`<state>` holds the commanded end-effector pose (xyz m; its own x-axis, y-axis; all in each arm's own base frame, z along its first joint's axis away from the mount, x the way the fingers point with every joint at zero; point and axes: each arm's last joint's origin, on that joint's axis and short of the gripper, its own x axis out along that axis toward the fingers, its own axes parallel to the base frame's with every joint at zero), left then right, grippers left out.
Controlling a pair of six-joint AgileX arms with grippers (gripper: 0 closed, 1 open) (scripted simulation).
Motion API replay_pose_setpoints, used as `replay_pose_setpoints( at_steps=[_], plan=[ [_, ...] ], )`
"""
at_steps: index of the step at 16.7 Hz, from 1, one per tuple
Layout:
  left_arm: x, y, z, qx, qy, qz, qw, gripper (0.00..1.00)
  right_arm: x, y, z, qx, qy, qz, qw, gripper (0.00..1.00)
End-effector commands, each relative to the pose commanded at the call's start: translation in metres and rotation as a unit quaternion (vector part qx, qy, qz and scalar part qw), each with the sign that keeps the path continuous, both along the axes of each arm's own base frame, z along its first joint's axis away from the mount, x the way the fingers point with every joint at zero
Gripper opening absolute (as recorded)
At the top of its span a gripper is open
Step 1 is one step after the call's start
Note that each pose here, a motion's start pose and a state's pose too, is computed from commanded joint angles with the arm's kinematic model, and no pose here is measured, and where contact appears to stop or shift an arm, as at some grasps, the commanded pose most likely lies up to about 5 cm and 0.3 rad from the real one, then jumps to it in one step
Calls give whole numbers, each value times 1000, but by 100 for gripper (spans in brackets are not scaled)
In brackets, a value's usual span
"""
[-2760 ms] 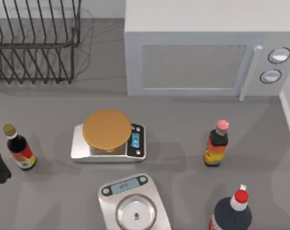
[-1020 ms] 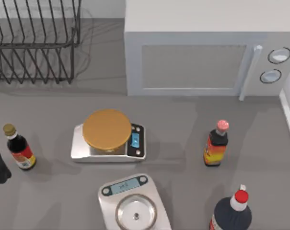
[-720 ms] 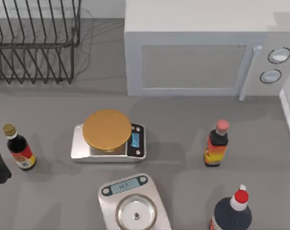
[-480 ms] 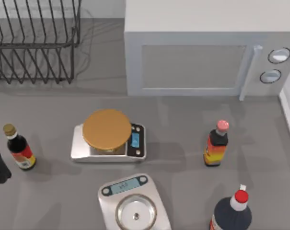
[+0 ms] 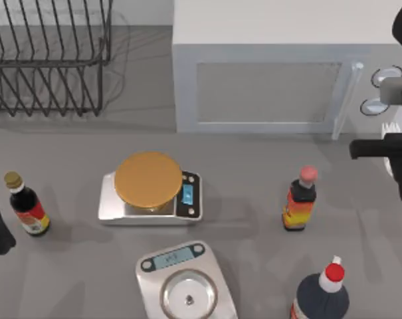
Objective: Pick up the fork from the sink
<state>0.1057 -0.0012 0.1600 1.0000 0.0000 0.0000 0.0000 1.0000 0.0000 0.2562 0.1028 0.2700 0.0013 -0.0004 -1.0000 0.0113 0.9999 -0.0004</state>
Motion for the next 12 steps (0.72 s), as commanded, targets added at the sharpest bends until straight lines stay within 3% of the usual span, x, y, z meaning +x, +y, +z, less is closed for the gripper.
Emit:
replay_pose_setpoints(
  at_steps=[6,12],
  plan=[
    [0,0,0,0,0,0,1000,100,1,0,-5,0,2,-2,1000,0],
    [0,0,0,0,0,0,1000,100,6,2,-69,3,-6,0,1000,0]
  ],
)
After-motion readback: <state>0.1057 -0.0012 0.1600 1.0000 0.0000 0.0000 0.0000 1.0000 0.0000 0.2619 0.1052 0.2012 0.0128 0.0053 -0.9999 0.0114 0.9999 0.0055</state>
